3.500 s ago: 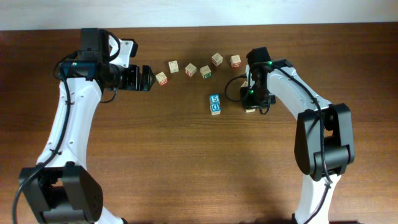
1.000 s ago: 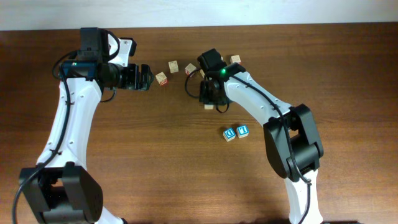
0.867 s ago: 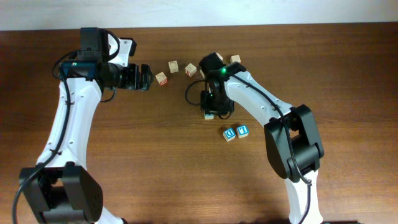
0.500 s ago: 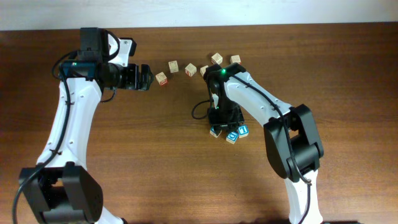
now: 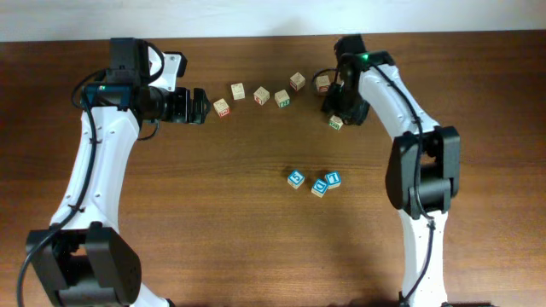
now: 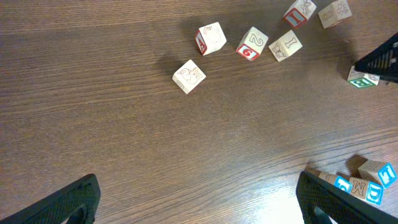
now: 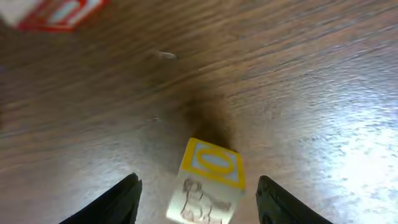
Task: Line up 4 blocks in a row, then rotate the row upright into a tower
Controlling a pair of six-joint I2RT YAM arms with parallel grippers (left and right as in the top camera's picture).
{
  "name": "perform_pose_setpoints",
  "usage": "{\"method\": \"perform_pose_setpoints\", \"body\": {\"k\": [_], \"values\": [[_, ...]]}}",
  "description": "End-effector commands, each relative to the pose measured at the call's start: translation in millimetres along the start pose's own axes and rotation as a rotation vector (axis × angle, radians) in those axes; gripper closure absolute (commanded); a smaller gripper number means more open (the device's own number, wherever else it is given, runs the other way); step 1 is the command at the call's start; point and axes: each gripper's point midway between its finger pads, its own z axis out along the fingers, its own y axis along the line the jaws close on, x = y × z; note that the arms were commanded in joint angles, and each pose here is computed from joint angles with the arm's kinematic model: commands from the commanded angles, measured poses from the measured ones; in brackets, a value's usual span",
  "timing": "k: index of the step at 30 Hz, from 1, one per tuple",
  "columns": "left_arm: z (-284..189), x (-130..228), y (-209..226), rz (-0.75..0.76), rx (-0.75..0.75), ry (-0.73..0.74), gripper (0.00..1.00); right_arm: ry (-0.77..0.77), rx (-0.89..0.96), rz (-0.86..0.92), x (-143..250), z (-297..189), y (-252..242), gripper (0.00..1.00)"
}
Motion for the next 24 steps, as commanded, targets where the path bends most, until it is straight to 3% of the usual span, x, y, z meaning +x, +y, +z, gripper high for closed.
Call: {"method": "perform_pose_setpoints", "body": {"k": [1, 2, 3, 5, 7, 10, 13, 16, 19, 21, 24], "values": [[-3, -5, 0, 0.01, -0.004, -0.013, 0.01, 0.034, 0.005, -0.014, 15, 13, 10, 0.54], [-3, -5, 0, 0.01, -0.004, -0.013, 0.01, 0.025, 0.025, -0.037, 19, 14, 14, 0.66], [-3, -5, 0, 0.01, -0.004, -0.013, 0.01, 0.023, 0.024, -0.073, 21, 14, 18, 0.69], [-3, -5, 0, 0.01, -0.004, -0.013, 0.01, 0.068, -0.048, -0.221, 35, 14, 37, 0.71], [-3, -5, 0, 0.01, -0.004, -0.013, 0.01, 0.173, -0.193, -0.4, 75, 10, 75, 0.71], [-3, -5, 0, 0.01, -0.004, -0.013, 0.01, 0.265, -0.27, -0.459, 139, 6, 129, 0.7], [-3, -5, 0, 0.01, -0.004, -0.013, 0.01, 0.359, -0.205, -0.499, 193, 3, 139, 0.7], [-3, -5, 0, 0.01, -0.004, -0.013, 0.01, 0.369, -0.031, -0.536, 207, 4, 113, 0.7], [-3, -5, 0, 0.01, -0.004, -0.013, 0.01, 0.295, 0.225, -0.576, 189, 2, 71, 0.7], [-3, -5, 0, 0.01, -0.004, -0.013, 0.01, 0.294, 0.278, -0.581, 187, -1, 61, 0.69], [-3, -5, 0, 0.01, -0.004, -0.013, 0.01, 0.331, 0.257, -0.574, 194, -3, 62, 0.54]]}}
